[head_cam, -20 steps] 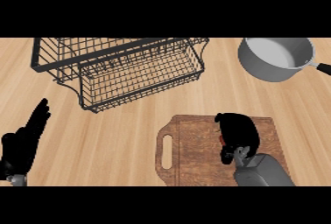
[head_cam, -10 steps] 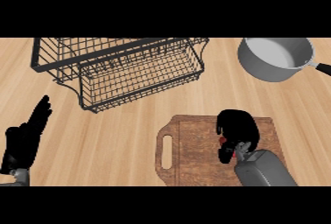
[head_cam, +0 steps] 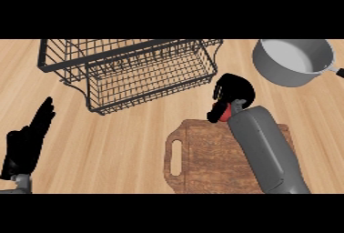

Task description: Pick the bell pepper from the cutting board and place it in the pot

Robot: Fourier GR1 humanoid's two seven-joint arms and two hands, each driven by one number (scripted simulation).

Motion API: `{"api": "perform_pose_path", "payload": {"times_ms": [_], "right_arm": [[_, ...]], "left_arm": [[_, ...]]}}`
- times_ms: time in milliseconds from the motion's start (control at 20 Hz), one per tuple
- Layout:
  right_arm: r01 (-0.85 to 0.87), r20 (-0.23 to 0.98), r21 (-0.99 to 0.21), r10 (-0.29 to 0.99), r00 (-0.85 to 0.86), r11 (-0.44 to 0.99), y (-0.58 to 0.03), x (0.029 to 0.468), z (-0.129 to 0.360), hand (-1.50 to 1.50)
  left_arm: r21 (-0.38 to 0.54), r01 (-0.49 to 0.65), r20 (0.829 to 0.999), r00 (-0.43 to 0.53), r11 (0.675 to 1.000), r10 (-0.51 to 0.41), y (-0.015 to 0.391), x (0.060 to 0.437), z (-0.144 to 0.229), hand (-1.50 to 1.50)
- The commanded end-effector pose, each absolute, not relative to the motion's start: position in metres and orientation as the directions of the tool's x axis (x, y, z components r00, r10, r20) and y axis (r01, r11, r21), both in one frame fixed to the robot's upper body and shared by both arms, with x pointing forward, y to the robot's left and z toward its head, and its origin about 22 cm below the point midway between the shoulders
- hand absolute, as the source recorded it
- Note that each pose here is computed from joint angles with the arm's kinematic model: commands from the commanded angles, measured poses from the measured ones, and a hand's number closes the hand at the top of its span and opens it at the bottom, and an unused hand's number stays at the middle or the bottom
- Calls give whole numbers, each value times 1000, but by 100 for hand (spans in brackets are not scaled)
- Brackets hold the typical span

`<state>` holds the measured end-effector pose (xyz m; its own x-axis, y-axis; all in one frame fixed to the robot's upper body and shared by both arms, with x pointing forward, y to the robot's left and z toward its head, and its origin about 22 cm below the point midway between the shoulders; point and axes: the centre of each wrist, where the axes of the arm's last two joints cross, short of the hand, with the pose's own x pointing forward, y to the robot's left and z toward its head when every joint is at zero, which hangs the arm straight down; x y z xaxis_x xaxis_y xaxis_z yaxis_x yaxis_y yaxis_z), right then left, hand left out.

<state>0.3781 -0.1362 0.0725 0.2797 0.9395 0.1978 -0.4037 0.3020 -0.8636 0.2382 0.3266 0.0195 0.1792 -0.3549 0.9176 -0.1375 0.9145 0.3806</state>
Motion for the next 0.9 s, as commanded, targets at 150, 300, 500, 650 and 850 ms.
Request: {"api": "perform_pose_path", "payload": {"times_ms": [150, 300, 500, 650, 850], "right_arm": [[-150, 128, -973, 948, 292, 177, -127, 399, 102, 150], [14, 112, -994, 944, 311, 113, -127, 408, 143, 150], [262, 132, -964, 921, 368, 34, -126, 402, 178, 150], [347, 224, -933, 903, 367, 91, -131, 396, 193, 150], [429, 363, -881, 868, 339, 200, -148, 401, 211, 150]], "left_arm": [[385, -133, 916, 174, 913, -361, 328, 235, 22, 0], [384, -141, 916, 183, 912, -358, 332, 233, 19, 0], [376, -149, 919, 186, 915, -347, 330, 235, 20, 0], [374, -153, 920, 184, 915, -346, 326, 227, 16, 0], [398, -169, 910, 192, 902, -366, 324, 233, 27, 0]]}}
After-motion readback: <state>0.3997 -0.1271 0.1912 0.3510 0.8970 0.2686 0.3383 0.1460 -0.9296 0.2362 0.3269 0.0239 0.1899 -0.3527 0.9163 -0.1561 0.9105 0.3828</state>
